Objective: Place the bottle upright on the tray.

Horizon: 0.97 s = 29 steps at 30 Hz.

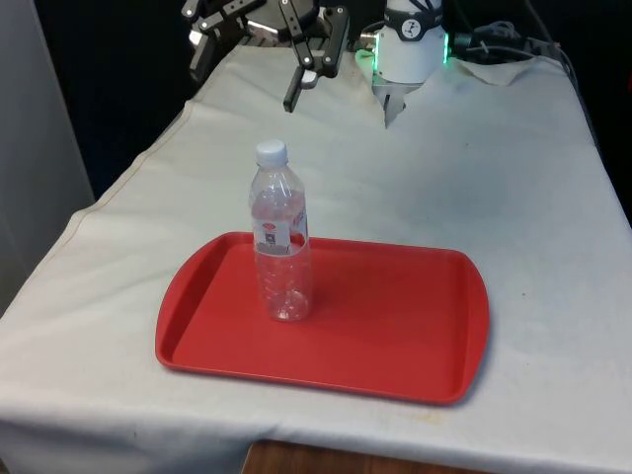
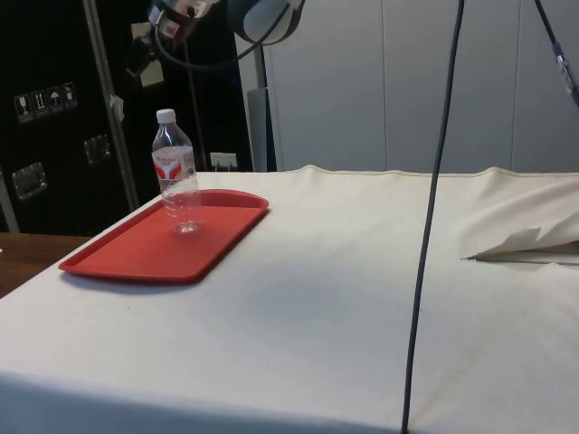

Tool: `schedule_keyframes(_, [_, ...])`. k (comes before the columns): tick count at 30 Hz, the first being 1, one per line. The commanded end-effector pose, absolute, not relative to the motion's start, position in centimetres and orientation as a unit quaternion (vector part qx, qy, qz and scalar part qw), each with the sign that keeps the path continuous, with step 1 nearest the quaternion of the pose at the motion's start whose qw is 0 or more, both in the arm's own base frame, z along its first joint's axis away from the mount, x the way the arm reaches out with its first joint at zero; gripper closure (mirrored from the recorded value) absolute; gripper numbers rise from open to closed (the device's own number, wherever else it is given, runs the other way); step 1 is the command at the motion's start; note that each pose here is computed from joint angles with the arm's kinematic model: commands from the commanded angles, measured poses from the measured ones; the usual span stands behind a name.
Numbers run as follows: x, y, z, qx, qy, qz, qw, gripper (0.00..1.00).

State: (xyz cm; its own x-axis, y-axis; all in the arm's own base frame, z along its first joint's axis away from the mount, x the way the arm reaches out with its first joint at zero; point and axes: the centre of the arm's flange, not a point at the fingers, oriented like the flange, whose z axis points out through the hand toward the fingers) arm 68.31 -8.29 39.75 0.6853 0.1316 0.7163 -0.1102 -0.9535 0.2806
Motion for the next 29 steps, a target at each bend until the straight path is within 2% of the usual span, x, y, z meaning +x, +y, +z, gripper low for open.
schedule_keyframes(1, [68.2, -8.0, 39.6, 0.908, 0.008, 0.391, 0.151, 0.00])
schedule_keyframes(29, [68.0, -9.4, 39.6, 0.918, 0.009, 0.350, 0.189, 0.00])
